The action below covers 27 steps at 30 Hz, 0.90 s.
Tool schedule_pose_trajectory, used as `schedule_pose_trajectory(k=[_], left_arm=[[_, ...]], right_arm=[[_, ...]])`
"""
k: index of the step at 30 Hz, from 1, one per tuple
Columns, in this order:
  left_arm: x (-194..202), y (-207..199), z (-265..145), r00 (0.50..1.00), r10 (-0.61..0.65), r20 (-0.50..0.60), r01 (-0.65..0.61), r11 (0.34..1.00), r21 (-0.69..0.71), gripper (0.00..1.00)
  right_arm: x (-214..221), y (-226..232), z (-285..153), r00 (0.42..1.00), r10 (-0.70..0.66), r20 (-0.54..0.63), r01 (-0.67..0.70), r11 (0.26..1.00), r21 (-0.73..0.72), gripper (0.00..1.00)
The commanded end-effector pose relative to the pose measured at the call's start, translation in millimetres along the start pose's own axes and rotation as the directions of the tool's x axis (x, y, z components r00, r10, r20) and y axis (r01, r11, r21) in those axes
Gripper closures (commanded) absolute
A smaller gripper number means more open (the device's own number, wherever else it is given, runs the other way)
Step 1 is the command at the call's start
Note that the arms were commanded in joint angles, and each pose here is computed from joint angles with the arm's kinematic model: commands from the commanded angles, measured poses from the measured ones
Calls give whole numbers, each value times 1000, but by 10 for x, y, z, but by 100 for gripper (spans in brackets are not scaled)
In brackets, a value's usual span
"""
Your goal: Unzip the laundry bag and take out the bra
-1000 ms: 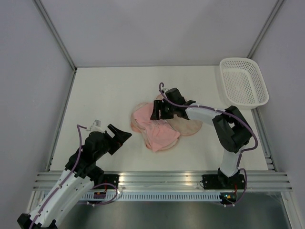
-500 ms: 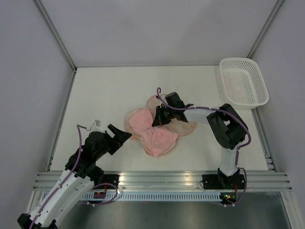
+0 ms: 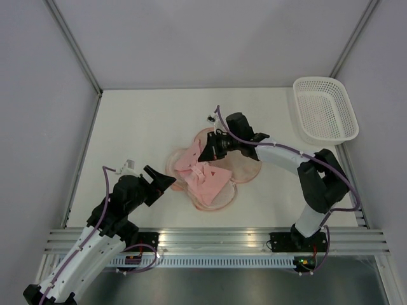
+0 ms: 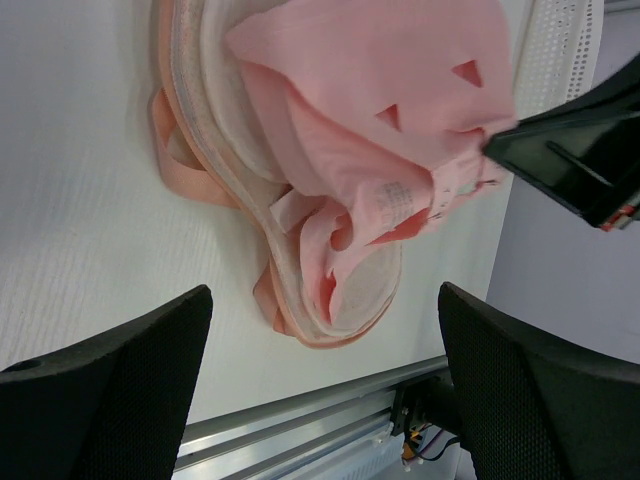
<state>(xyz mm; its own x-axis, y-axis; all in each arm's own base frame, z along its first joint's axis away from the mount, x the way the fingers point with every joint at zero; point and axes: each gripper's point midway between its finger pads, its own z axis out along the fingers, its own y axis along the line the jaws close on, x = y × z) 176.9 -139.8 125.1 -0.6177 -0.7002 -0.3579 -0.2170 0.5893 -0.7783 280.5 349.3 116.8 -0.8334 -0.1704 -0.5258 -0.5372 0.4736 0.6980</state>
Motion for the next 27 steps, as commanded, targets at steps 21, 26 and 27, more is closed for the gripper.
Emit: schedule_pose_trajectory(k=[21, 26, 27], left_arm=[[-48, -67, -194, 1000, 25, 12, -25, 1000, 15, 4], [-13, 0, -224, 1000, 18, 1, -18, 1000, -3, 4], [-6, 7, -226, 1000, 16, -2, -16, 1000, -3, 4]], right_arm=[[-2666, -832, -3549, 603, -125, 788, -450, 762, 466, 100], [-2658, -1491, -4466, 477, -132, 869, -643, 621, 448, 100], [-2605, -1631, -4643, 453, -132, 882, -670, 602, 434, 100]])
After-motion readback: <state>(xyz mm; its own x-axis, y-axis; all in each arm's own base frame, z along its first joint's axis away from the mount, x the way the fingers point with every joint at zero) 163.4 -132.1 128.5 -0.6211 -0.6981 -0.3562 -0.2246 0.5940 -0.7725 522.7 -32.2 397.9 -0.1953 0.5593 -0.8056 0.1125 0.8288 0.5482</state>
